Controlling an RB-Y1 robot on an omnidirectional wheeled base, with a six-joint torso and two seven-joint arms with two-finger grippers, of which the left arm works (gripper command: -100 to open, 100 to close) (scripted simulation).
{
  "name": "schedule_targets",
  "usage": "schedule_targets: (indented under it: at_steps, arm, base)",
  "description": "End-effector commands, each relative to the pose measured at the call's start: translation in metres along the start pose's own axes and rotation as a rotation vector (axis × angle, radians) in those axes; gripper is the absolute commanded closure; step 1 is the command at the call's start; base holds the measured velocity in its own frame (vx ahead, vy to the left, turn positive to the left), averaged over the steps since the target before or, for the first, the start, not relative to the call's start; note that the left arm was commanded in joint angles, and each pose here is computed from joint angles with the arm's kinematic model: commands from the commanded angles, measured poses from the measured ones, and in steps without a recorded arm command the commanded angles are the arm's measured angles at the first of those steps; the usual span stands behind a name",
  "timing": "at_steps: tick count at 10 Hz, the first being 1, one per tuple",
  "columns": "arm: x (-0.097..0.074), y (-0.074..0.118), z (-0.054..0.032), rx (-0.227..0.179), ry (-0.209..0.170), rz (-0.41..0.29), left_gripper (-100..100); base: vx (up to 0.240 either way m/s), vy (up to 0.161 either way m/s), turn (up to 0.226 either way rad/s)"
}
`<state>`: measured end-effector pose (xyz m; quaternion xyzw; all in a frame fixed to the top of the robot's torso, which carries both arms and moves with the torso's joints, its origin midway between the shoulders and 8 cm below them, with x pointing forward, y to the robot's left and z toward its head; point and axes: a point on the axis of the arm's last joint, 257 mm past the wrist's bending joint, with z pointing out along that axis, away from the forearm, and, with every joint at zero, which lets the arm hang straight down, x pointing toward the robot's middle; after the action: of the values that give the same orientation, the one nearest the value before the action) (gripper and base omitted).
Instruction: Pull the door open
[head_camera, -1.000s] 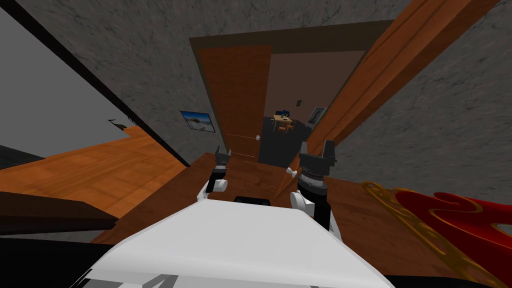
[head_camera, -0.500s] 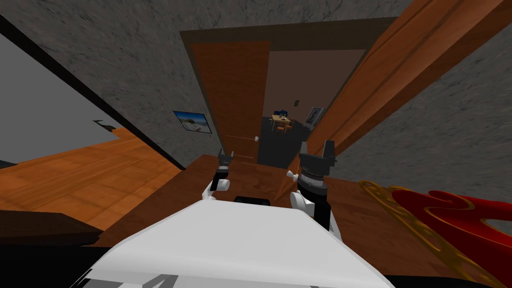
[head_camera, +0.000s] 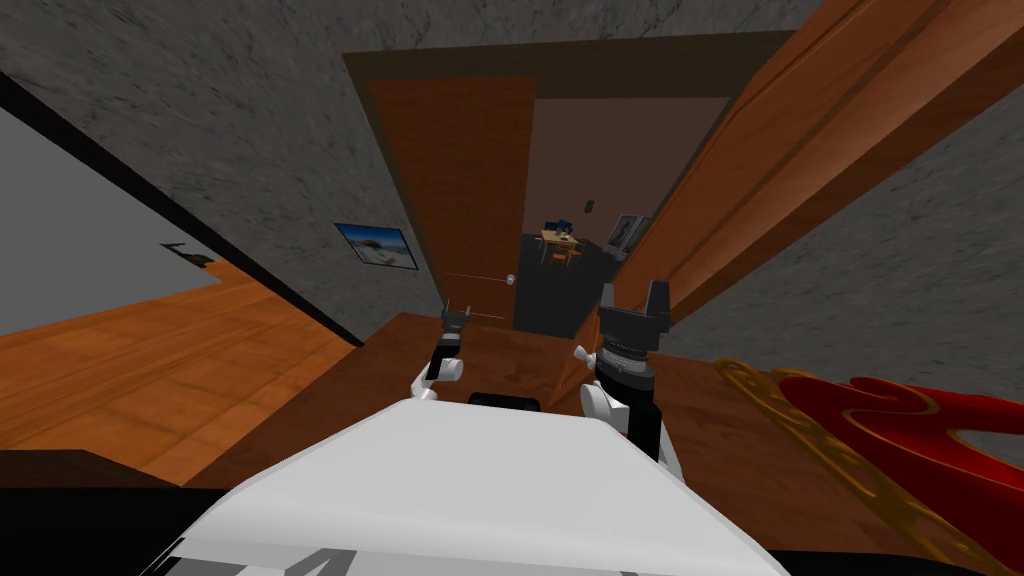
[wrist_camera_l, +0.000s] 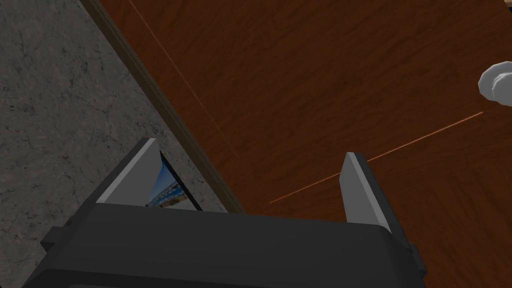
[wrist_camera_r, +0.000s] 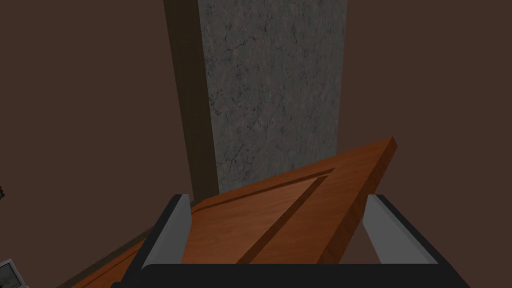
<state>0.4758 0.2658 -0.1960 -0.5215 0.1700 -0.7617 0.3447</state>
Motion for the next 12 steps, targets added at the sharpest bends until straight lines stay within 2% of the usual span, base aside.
schedule_targets:
  at_steps: [1, 2, 7, 8, 12]
  arm:
    - [-0.007, 0.009, -0.0018, -0.006, -0.016, -0.052, -100]
    - [-0.010, 0.012, -0.0033, -0.012, -0.022, -0.051, -100]
    - [-0.033, 0.041, -0.0079, -0.034, -0.084, -0.195, -100]
    - [-0.035, 0.043, -0.0096, -0.038, -0.090, -0.193, -100]
    - [-0.053, 0.067, -0.0166, -0.053, -0.147, -0.297, -100]
  base:
    - [0.091, 0.005, -0.059]
    - [0.064, 0.003, -0.016]
    - [0.091, 0.006, -0.060]
    - [0.066, 0.014, -0.018]
    - [0.080, 0.005, -0.062]
